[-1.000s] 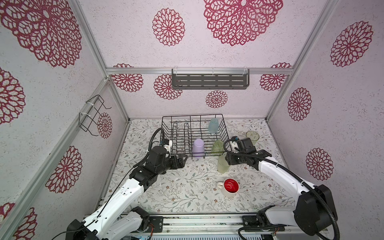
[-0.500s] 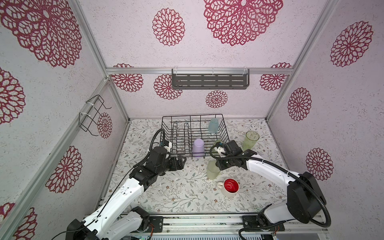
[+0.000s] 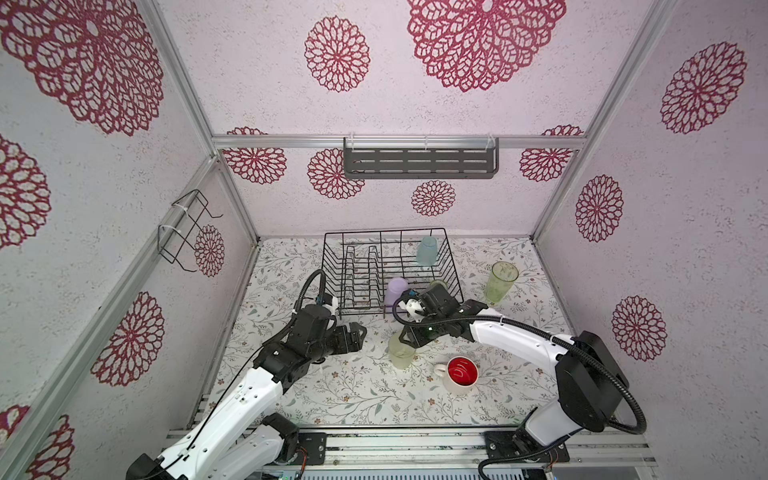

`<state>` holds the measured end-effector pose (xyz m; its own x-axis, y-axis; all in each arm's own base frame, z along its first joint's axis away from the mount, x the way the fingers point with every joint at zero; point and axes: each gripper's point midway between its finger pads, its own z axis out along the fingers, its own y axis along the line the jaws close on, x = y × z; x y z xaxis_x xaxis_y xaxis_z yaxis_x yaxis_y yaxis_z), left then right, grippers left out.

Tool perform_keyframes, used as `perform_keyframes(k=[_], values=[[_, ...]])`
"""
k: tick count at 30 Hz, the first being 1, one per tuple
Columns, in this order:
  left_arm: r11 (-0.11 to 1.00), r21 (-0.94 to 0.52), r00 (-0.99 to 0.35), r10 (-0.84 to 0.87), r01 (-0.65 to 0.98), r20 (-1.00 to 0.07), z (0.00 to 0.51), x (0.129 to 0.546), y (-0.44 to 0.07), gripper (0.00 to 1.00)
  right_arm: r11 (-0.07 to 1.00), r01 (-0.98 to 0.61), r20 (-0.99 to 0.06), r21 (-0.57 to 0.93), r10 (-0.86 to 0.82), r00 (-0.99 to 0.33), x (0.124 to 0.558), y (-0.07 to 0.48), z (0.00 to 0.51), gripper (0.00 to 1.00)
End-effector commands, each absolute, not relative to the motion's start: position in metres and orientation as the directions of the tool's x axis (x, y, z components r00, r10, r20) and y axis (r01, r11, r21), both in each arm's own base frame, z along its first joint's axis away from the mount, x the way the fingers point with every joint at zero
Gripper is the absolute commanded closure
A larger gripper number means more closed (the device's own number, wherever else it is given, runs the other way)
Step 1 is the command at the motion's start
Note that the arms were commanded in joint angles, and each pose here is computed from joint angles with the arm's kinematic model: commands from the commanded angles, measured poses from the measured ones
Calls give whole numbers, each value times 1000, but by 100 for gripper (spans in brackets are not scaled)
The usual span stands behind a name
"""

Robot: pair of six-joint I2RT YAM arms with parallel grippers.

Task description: Load the cups into the dish rack

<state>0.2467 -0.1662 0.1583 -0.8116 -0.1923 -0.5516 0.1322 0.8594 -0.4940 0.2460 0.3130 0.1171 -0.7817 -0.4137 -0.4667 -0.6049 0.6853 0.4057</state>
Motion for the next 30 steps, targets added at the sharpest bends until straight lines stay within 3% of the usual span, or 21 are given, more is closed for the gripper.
perform_keyframes(k=[1,7,15,17,21,27,30], values=[[831,-529,-841,-157,171,-518,158,245,-182,8,620,-627,-521,472,-377,-766,244,321,147,53],[772,-598,-863,-137,215,-487,162,246,-205,8,590,-584,-535,557,-282,-796,257,294,164,37],[788,-552,-882,-25,272,-471,151,241,-225,9,631,-546,-661,551,-69,-747,296,248,209,33],[799,-529,-885,7,285,-466,149,243,-232,9,686,-523,-708,506,-17,-706,309,235,223,2],[826,-468,-884,76,315,-461,139,248,-245,10,820,-290,-780,493,269,-564,341,183,262,1],[857,-400,-892,138,325,-430,121,253,-255,14,805,-376,-873,459,331,-357,317,162,296,1],[854,-380,-896,193,355,-401,111,249,-263,16,841,-319,-882,438,335,-331,314,146,292,2]])
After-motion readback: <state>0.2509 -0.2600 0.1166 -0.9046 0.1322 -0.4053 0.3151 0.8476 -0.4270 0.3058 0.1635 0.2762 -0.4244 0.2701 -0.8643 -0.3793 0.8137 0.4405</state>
